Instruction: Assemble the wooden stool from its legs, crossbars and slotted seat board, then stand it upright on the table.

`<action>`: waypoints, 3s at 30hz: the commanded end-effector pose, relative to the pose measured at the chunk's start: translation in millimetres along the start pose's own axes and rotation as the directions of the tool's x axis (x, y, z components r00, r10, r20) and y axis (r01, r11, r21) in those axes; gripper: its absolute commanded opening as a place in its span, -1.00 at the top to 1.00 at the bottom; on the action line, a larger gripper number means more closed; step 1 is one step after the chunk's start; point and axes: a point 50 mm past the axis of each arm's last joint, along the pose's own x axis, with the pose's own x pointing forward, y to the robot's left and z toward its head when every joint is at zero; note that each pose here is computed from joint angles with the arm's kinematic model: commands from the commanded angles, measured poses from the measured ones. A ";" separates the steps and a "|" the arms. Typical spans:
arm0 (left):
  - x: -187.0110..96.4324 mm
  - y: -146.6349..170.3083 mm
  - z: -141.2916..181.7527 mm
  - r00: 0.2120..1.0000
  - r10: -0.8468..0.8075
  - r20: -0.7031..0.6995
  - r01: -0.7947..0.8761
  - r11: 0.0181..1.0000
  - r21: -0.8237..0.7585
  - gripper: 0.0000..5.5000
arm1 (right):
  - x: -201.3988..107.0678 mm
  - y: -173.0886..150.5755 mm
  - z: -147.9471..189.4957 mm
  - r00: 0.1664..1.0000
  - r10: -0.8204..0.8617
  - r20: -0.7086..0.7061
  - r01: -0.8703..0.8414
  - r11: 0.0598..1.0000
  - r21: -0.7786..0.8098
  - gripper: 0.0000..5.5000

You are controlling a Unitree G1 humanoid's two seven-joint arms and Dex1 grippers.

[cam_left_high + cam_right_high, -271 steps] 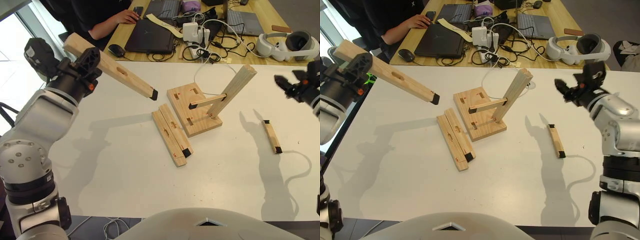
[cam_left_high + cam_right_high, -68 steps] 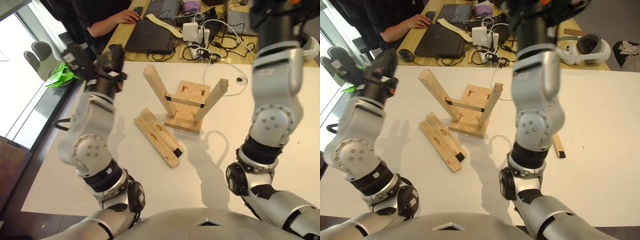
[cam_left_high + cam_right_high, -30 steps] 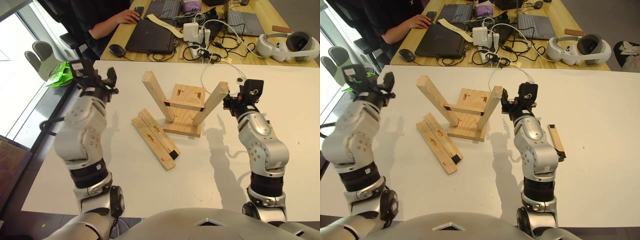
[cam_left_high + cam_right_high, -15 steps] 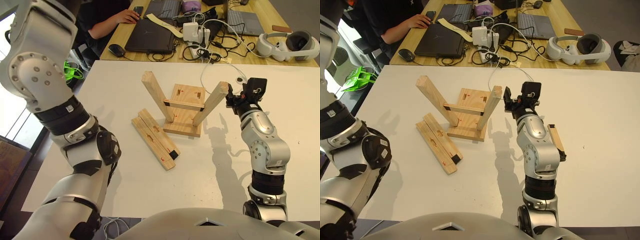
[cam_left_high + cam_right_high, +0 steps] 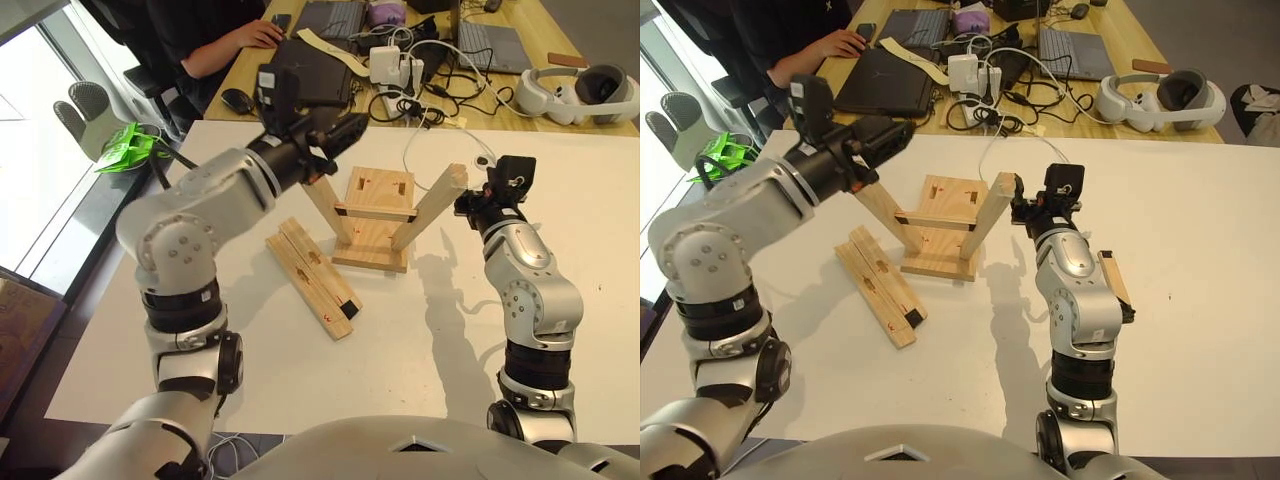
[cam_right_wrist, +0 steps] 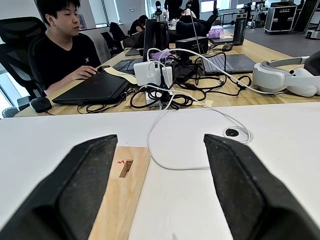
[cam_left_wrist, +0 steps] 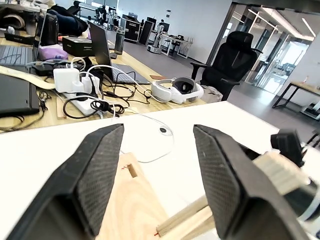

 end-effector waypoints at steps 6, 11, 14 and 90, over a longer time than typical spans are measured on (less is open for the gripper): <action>-2.1 18.5 8.9 0.973 0.190 0.127 -0.168 0.972 -0.165 0.07 | -0.2 -6.2 5.2 1.000 -0.008 0.011 0.008 1.000 -0.012 -0.18; -16.5 13.2 42.7 0.935 0.205 0.291 -0.150 0.969 -0.198 0.07 | 0.6 -7.8 11.9 0.998 -0.007 0.060 0.006 1.000 0.016 -0.18; -29.0 21.6 51.8 0.903 0.255 0.346 -0.179 0.955 -0.236 0.07 | 1.4 -9.5 8.7 0.999 -0.015 0.047 0.015 1.000 0.004 -0.18; -60.6 57.3 -9.8 0.675 0.727 0.126 -0.696 0.683 -0.222 0.07 | 22.6 -13.5 -31.9 0.625 0.651 -0.431 -0.775 0.583 -0.244 -0.18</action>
